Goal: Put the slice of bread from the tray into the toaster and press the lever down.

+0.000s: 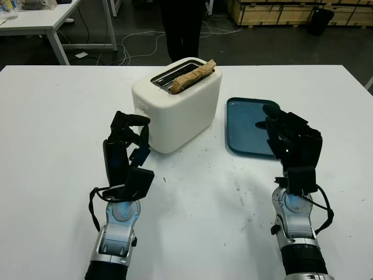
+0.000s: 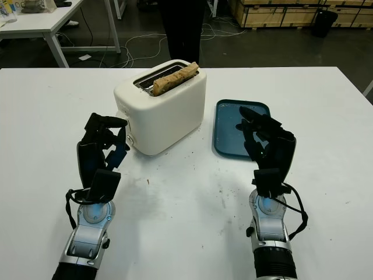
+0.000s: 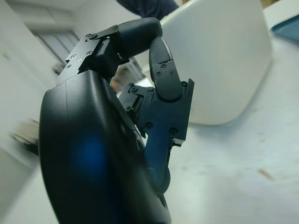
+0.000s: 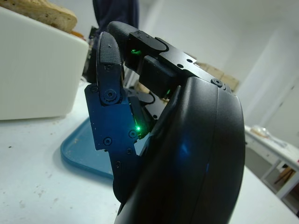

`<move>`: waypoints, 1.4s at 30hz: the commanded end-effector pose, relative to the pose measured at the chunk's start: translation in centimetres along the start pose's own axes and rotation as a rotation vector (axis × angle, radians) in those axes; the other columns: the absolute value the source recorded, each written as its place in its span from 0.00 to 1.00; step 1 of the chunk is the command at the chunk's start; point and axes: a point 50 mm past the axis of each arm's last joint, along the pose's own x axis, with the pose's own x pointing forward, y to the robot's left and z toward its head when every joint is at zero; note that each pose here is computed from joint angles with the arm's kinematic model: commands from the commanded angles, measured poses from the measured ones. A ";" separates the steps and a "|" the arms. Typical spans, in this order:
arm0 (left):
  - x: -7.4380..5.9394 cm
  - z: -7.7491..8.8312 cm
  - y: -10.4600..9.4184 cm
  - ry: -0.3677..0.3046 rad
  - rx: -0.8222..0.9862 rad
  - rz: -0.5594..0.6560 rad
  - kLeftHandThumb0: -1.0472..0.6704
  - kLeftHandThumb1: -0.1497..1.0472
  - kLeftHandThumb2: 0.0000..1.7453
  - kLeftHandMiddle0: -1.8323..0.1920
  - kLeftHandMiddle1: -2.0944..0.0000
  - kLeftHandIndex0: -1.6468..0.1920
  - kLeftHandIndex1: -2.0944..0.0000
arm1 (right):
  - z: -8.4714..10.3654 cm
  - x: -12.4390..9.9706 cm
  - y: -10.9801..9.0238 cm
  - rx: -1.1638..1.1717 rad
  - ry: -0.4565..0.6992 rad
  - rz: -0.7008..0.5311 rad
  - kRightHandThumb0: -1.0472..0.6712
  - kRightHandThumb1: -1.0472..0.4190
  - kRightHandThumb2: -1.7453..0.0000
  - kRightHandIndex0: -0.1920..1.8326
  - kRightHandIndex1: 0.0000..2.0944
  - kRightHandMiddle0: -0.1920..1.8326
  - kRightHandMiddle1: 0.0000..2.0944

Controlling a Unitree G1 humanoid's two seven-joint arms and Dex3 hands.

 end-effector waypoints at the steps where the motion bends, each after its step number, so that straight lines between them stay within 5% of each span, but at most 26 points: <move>1: 1.1 1.0 1.6 -0.094 0.083 0.014 0.43 0.89 0.19 0.48 0.17 0.53 0.41 | 0.1 -0.1 0.0 -0.004 -0.014 -0.004 0.32 0.09 0.85 0.52 0.42 0.66 0.00; 5: 3.1 2.6 4.1 -0.213 0.293 -0.021 0.44 0.89 0.16 0.48 0.17 0.38 0.74 | 0.1 -0.1 0.0 -0.002 -0.005 0.002 0.32 0.09 0.86 0.52 0.42 0.66 0.00; 9: 5.3 3.6 5.9 -0.223 0.463 -0.112 0.43 0.89 0.14 0.47 0.24 0.36 0.88 | 0.2 -0.2 0.0 0.020 0.001 0.005 0.32 0.09 0.86 0.53 0.43 0.67 0.00; 20: 10.1 4.9 7.0 -0.191 0.781 -0.475 0.47 0.89 0.03 0.45 0.32 0.39 0.98 | 0.3 -0.3 0.1 0.015 -0.007 0.004 0.32 0.09 0.86 0.52 0.44 0.66 0.00; 22: 10.5 5.0 6.6 -0.193 0.804 -0.539 0.48 0.89 0.03 0.46 0.43 0.39 0.98 | 0.3 -0.3 0.1 0.011 -0.006 -0.001 0.32 0.09 0.86 0.52 0.44 0.66 0.00; 25: 10.7 4.8 6.1 -0.183 0.834 -0.601 0.47 0.89 0.05 0.43 0.74 0.38 0.99 | 0.3 -0.3 0.0 0.009 -0.011 -0.002 0.33 0.09 0.86 0.52 0.45 0.66 0.00; 32: 10.7 4.7 5.3 -0.187 0.852 -0.662 0.44 0.89 0.08 0.34 0.79 0.38 1.00 | 0.4 -0.2 0.0 0.001 -0.015 -0.010 0.32 0.09 0.86 0.52 0.45 0.66 0.00; 33: 10.6 4.7 5.3 -0.187 0.850 -0.663 0.45 0.89 0.08 0.31 0.78 0.38 1.00 | 0.4 -0.2 0.0 0.002 -0.014 -0.011 0.32 0.09 0.86 0.52 0.45 0.67 0.00; 37: 10.5 4.7 5.3 -0.177 0.851 -0.669 0.46 0.83 0.19 0.37 0.36 0.39 1.00 | 0.4 -0.1 0.0 -0.004 -0.016 -0.011 0.32 0.09 0.86 0.51 0.45 0.66 0.00; 42: 10.3 4.5 5.4 -0.170 0.860 -0.678 0.46 0.77 0.27 0.43 0.22 0.39 1.00 | 0.4 -0.1 -0.1 -0.012 -0.024 -0.010 0.31 0.09 0.86 0.51 0.45 0.66 0.00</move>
